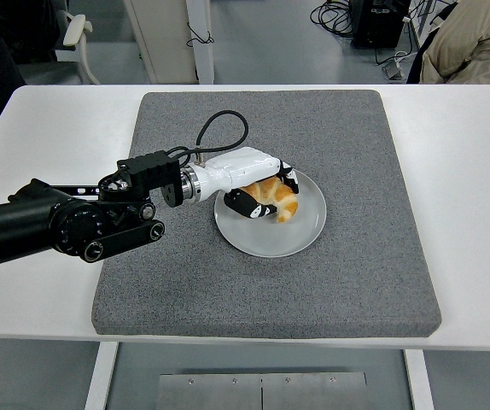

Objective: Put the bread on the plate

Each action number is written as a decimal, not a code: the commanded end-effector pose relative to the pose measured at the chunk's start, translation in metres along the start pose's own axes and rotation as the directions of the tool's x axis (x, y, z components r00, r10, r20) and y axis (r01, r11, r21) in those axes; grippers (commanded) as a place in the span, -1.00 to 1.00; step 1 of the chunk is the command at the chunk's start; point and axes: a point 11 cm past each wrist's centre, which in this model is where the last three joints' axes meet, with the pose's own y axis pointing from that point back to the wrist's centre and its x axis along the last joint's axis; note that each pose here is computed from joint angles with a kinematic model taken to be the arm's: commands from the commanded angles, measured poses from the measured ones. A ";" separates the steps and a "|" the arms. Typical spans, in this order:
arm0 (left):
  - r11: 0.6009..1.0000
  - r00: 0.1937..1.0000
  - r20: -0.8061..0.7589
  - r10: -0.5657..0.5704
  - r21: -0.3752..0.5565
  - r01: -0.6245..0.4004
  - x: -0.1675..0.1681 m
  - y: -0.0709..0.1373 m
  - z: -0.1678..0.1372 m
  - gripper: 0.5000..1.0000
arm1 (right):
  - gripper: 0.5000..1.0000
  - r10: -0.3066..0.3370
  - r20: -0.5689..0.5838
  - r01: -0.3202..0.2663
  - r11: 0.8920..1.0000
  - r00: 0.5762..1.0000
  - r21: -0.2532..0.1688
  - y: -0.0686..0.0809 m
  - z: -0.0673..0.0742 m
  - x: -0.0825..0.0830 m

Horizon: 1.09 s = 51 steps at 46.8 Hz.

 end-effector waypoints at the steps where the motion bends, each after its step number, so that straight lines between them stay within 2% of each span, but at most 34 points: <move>1: 1.000 1.000 0.001 0.000 -0.003 0.000 0.000 -0.001 0.001 -1.00 | 1.00 0.000 0.000 0.000 1.000 1.000 -0.001 0.000 0.000 0.000; 7: 1.000 1.000 -0.001 0.000 -0.003 0.000 0.000 0.000 0.000 -1.00 | 1.00 0.001 0.002 -0.001 1.000 1.000 -0.001 0.000 0.000 0.000; 11: 1.000 1.000 -0.002 0.001 -0.015 -0.001 0.000 0.000 0.002 -0.91 | 1.00 0.001 0.002 -0.001 1.000 1.000 -0.001 0.000 0.000 0.000; 32: 0.999 1.000 0.001 -0.032 -0.007 0.032 -0.011 0.003 -0.001 -0.86 | 1.00 0.000 0.000 0.000 1.000 1.000 0.001 0.000 0.000 0.000; 34: 0.999 0.999 -0.002 -0.032 -0.006 0.032 -0.012 0.003 -0.001 -0.74 | 1.00 0.001 0.001 -0.001 1.000 1.000 0.001 0.000 0.000 0.000; 36: 0.999 0.999 -0.009 -0.032 -0.004 0.032 -0.013 0.003 -0.002 -0.50 | 1.00 0.000 0.000 0.000 1.000 1.000 -0.001 0.000 0.000 0.000; 40: 1.000 0.999 -0.014 -0.030 -0.007 0.030 -0.013 0.003 -0.001 0.34 | 1.00 0.000 0.000 0.000 1.000 1.000 0.001 0.000 0.000 0.000; 43: 1.000 1.000 -0.019 -0.024 -0.004 0.024 -0.011 0.004 -0.003 0.78 | 1.00 0.000 0.000 0.000 1.000 1.000 -0.001 0.000 0.000 0.000; 45: 1.000 0.999 -0.020 -0.026 -0.014 0.025 -0.009 0.004 -0.002 0.86 | 1.00 0.000 0.000 0.000 1.000 1.000 0.001 0.000 0.000 0.000; 51: 0.999 0.997 -0.072 -0.019 -0.047 0.016 -0.006 0.005 0.001 0.88 | 1.00 0.000 0.000 0.000 1.000 1.000 0.001 0.000 0.000 0.000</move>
